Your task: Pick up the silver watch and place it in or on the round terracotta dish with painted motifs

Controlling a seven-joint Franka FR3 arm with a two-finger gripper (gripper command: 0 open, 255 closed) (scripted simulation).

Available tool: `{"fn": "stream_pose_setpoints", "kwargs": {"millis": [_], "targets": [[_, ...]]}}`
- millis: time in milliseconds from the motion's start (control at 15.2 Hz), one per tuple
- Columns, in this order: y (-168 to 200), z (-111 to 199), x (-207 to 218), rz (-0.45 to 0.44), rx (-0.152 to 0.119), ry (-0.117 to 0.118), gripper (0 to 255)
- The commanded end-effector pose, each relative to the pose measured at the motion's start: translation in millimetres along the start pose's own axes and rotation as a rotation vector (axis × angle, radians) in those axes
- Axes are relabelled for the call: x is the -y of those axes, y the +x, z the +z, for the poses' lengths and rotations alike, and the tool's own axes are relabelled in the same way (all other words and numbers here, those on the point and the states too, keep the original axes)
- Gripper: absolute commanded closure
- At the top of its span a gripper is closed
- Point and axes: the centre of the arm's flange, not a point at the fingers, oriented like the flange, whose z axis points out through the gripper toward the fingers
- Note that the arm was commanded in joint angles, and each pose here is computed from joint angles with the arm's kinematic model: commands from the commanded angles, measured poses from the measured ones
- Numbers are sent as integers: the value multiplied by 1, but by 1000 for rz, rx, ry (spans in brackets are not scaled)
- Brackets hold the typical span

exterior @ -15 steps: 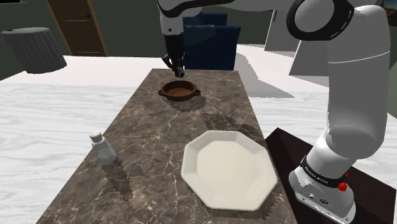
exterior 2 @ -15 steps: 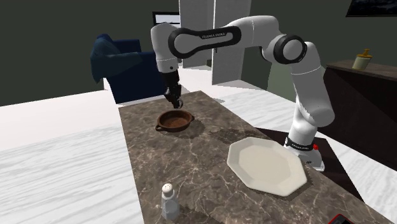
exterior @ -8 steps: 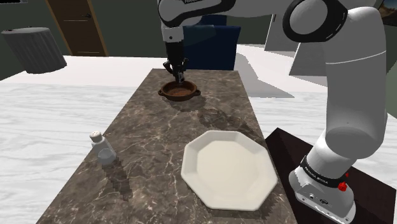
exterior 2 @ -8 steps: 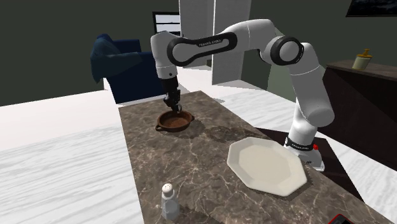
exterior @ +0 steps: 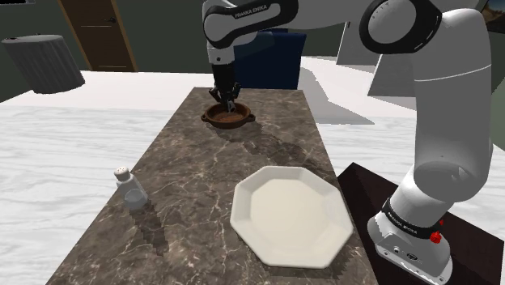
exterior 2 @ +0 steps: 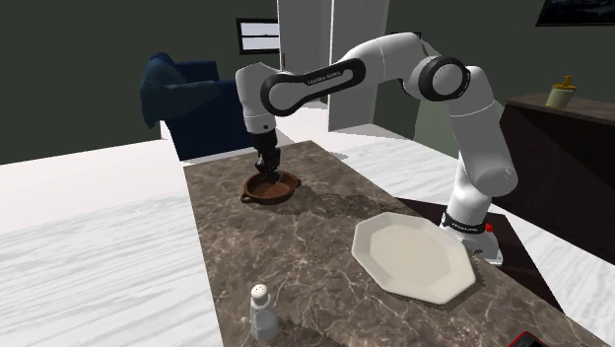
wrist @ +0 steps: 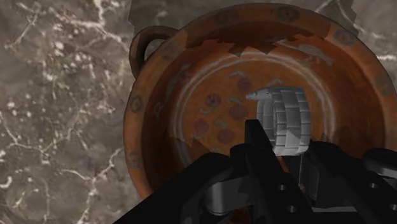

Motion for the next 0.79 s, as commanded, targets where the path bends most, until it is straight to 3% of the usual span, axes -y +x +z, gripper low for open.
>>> {"fn": "stream_pose_setpoints", "kwargs": {"millis": [0,264,330,660,726], "targets": [[0,1,0,0,0,0,255],[0,1,0,0,0,0,255],[0,1,0,0,0,0,0],[0,1,0,0,0,0,0],[0,-13,0,0,0,0,0]]}}
